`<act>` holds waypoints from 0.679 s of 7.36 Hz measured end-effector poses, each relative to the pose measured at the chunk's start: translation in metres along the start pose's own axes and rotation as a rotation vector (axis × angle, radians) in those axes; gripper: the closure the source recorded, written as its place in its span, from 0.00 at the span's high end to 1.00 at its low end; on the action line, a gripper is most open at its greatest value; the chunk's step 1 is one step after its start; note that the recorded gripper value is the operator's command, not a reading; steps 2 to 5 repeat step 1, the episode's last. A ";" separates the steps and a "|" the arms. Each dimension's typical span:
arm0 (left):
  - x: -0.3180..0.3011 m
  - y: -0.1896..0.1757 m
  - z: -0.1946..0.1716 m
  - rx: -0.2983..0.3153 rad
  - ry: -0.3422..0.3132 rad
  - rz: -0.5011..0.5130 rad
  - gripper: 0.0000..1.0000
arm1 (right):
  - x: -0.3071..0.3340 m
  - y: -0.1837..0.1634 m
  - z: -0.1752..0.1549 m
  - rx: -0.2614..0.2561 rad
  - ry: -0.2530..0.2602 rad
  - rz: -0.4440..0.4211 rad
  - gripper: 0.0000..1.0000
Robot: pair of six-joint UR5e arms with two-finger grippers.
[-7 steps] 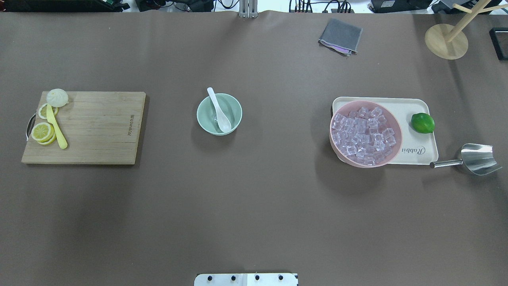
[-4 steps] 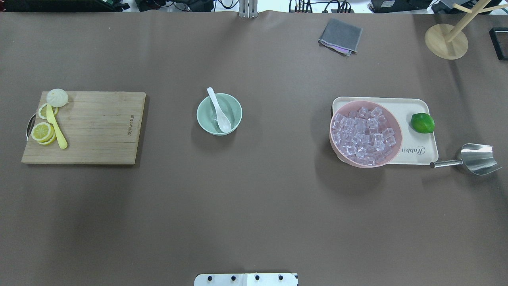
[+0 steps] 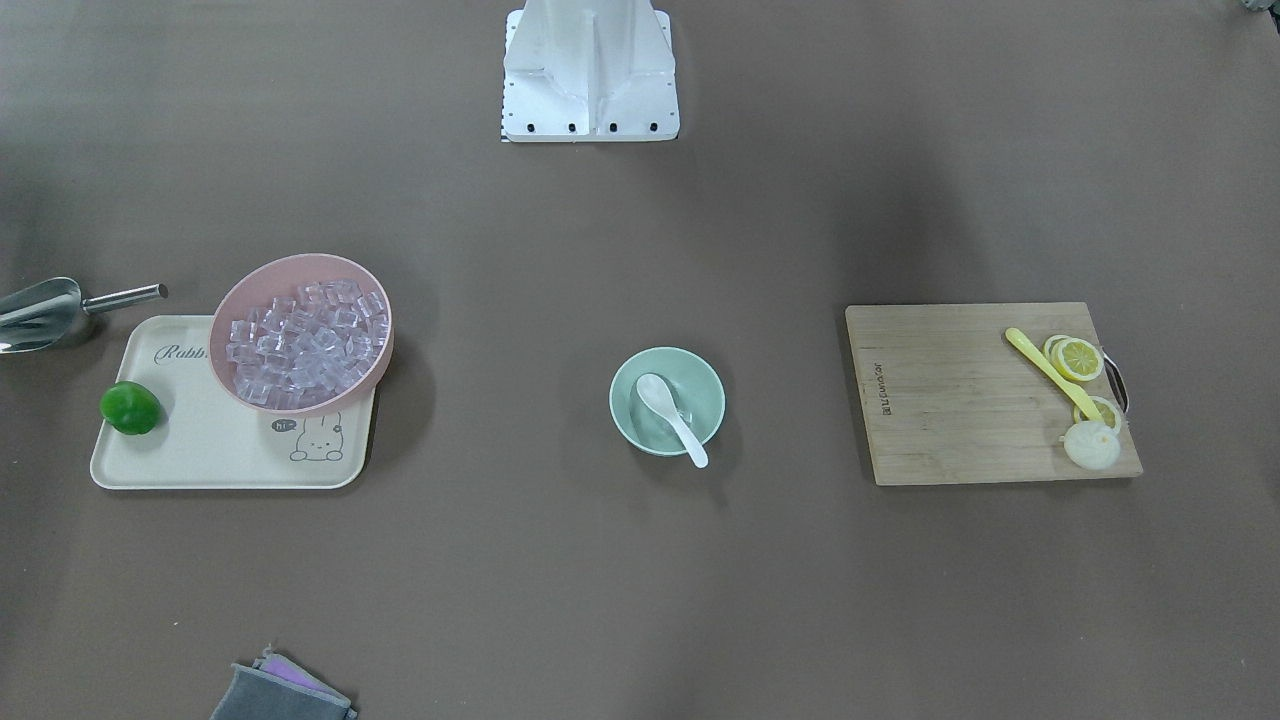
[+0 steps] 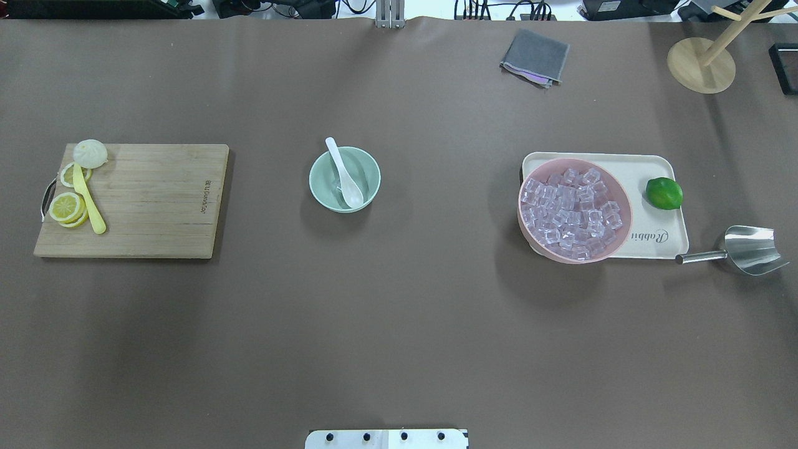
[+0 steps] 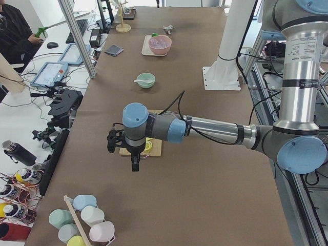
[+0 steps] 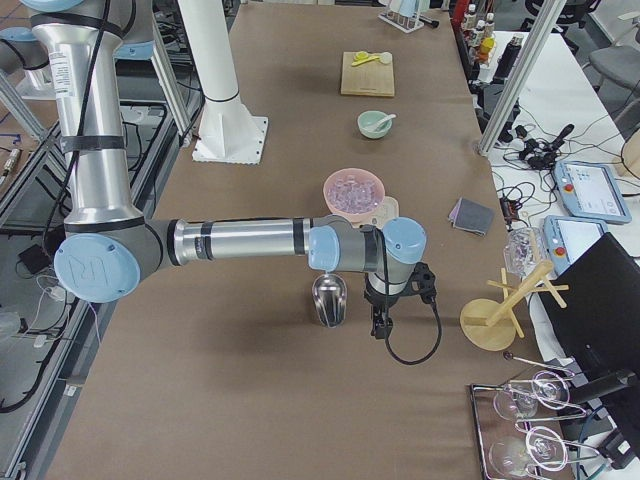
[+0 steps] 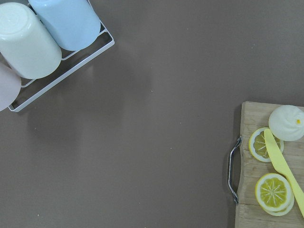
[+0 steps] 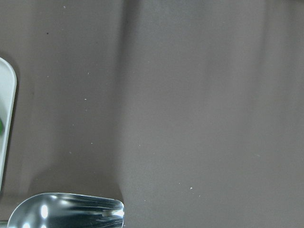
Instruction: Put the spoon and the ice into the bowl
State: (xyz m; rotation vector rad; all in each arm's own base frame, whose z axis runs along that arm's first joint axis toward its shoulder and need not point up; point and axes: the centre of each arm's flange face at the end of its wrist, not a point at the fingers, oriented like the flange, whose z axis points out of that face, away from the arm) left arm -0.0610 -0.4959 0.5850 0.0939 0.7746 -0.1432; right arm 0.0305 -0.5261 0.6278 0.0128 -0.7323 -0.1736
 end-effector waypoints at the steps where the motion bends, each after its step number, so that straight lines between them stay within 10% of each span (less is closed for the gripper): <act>1: 0.001 -0.002 0.000 0.001 0.000 0.001 0.98 | 0.001 0.000 0.001 -0.001 0.001 0.000 1.00; 5: 0.001 -0.002 0.000 0.001 0.000 0.001 0.98 | 0.001 0.000 0.001 -0.001 0.001 0.000 1.00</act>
